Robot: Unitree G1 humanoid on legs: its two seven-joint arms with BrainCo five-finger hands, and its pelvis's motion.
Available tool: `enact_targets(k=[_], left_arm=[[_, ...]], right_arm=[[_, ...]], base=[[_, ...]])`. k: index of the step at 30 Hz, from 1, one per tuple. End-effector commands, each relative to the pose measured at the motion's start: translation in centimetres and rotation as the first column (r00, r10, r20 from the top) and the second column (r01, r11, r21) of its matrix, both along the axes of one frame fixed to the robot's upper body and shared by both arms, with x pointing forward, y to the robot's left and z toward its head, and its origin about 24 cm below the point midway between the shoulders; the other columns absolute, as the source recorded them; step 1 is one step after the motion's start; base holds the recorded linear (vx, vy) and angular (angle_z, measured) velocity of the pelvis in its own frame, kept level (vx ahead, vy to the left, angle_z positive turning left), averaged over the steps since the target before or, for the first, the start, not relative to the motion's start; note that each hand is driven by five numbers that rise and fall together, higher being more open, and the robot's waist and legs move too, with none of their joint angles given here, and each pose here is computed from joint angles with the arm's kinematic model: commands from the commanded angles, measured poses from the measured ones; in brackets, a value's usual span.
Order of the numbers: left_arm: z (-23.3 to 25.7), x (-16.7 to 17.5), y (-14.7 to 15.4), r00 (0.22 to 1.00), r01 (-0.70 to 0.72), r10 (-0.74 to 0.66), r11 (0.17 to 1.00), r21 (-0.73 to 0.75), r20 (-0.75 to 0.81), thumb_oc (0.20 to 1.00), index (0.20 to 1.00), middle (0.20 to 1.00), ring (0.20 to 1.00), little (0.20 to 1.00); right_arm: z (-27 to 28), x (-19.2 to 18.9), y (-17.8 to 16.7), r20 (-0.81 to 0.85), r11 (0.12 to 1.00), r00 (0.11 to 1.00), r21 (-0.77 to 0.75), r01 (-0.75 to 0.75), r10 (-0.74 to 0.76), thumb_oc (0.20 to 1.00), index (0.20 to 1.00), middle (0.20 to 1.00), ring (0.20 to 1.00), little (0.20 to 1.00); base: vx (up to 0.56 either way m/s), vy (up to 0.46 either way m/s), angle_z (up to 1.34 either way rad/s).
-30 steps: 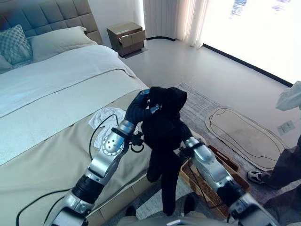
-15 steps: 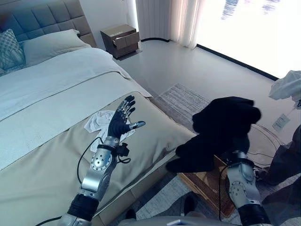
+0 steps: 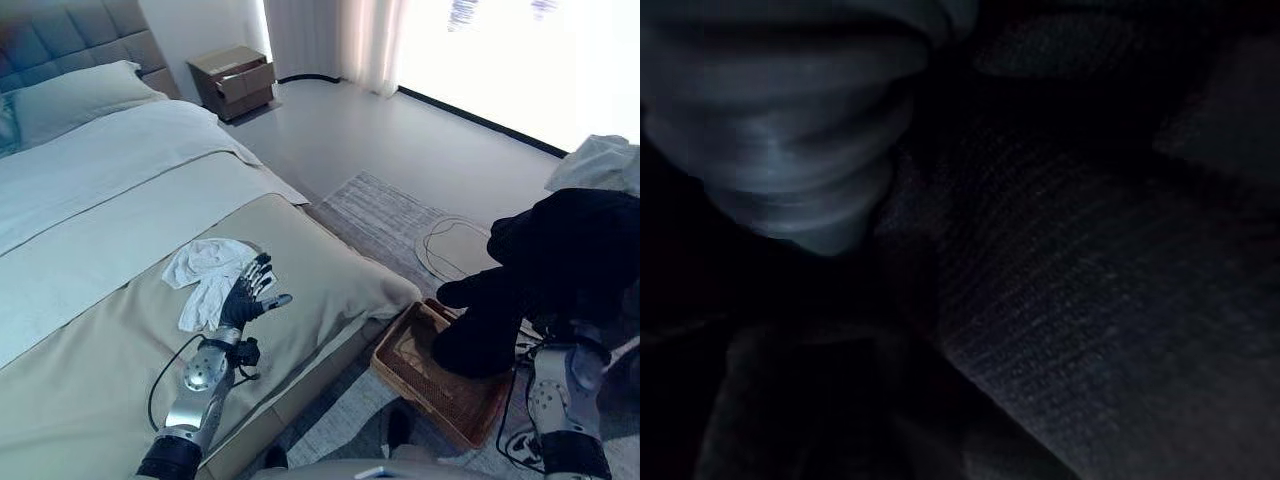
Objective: Pick up clothes into the bucket
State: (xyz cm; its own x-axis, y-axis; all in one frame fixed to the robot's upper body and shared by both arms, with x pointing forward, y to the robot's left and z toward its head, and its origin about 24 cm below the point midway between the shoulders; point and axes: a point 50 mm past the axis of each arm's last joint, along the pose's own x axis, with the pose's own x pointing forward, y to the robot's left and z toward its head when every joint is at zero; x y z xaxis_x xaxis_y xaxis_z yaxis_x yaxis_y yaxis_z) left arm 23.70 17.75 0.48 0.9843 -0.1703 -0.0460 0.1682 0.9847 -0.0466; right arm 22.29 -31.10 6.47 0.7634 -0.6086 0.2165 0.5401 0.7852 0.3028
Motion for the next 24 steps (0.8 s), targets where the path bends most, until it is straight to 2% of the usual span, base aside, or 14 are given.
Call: enact_targets(k=[1, 7, 16, 24], left_arm=[[3.4, 1.6, -0.1, 0.982, 0.031, -0.033, 0.999, 0.010, 0.186, 1.000, 1.000, 1.000, 1.000, 1.000], [4.2, 2.2, -0.4, 0.973, 0.023, -0.027, 1.000, 0.020, 0.230, 1.000, 1.000, 1.000, 1.000, 1.000], [6.2, 2.0, 0.3, 0.948, -0.018, 0.018, 1.000, -0.004, 0.318, 1.000, 1.000, 1.000, 1.000, 1.000], [9.6, 2.1, -0.1, 0.890, -0.017, 0.032, 0.999, -0.039, 0.454, 1.000, 1.000, 1.000, 1.000, 1.000]], right_arm=[[5.4, 2.5, -0.4, 0.173, 0.989, 0.985, -0.148, 0.029, -0.003, 0.200, 0.200, 0.200, 0.200, 0.200], [6.6, 5.3, 0.1, 0.142, 0.981, 0.990, -0.192, 0.038, -0.010, 0.200, 0.200, 0.200, 0.200, 0.200], [8.2, 7.1, 0.4, 0.139, 0.966, 0.990, -0.249, 0.072, -0.038, 0.200, 0.200, 0.200, 0.200, 0.200], [10.7, 9.0, -0.6, 0.129, 0.939, 0.985, -0.312, 0.147, -0.112, 0.200, 0.200, 0.200, 0.200, 0.200]], base=[[-0.17, 0.023, -0.31], [-0.16, -0.002, -0.19], [-0.11, -0.044, -0.01], [-0.09, -0.021, -0.02]])
